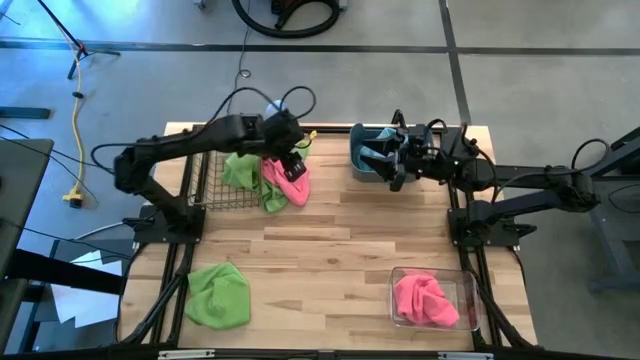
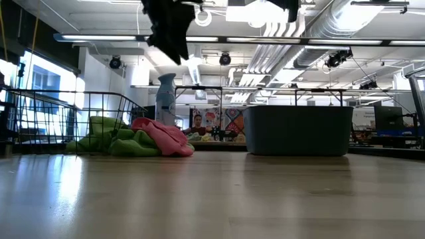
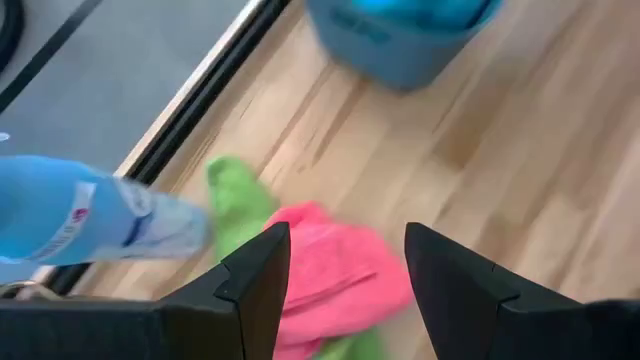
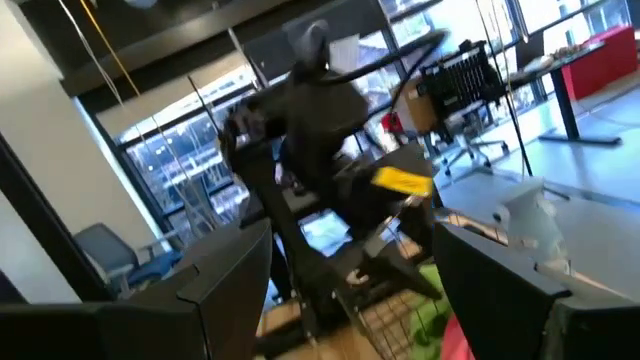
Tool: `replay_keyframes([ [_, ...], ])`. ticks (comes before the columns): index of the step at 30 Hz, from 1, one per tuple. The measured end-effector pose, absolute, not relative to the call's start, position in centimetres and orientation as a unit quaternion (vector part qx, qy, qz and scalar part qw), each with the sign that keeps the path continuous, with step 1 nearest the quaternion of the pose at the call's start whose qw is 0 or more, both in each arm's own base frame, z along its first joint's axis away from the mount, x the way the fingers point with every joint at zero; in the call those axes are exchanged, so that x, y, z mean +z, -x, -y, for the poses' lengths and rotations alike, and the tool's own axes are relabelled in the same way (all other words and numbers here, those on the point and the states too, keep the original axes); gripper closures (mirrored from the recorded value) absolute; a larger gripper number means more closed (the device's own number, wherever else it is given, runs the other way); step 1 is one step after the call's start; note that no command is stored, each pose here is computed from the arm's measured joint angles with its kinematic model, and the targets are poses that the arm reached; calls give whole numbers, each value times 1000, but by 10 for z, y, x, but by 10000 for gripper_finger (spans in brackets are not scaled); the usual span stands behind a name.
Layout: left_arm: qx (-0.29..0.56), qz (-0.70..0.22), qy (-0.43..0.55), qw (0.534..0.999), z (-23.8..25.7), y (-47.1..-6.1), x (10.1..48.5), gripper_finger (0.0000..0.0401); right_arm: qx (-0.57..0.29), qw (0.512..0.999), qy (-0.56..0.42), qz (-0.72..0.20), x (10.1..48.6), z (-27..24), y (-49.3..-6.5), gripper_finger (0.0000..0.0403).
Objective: Sort microfiber towel by color & place in baskets
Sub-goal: Put the pink towel into the transparent bin
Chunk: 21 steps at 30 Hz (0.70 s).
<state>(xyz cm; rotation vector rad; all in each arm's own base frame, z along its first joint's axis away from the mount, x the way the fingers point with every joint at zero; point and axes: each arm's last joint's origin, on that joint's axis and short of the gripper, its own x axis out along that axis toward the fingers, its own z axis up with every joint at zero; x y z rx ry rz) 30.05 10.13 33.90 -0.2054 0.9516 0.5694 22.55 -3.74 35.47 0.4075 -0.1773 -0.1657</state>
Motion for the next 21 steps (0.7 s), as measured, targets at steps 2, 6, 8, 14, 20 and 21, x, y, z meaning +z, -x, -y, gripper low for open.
replay_keyframes([
  [2, 263, -483, 88, 831, -110, -304, 333, 215, -82, 972, -204, 80, 353, 37, -226, 130],
  [6, 231, -529, 113, 808, -128, -312, 313, 215, -82, 970, -215, 77, 352, 37, -226, 130],
  [8, 229, -550, 117, 795, -137, -316, 299, 215, -82, 970, -217, 76, 352, 37, -226, 130],
  [14, 185, -623, 85, 755, -147, -328, 262, 215, -81, 966, -237, 72, 351, 37, -226, 130],
  [20, 171, -676, 60, 715, -152, -338, 229, 215, -82, 964, -242, 66, 350, 37, -226, 130],
  [21, 174, -683, 56, 707, -153, -339, 224, 215, -83, 964, -242, 66, 350, 37, -226, 130],
])
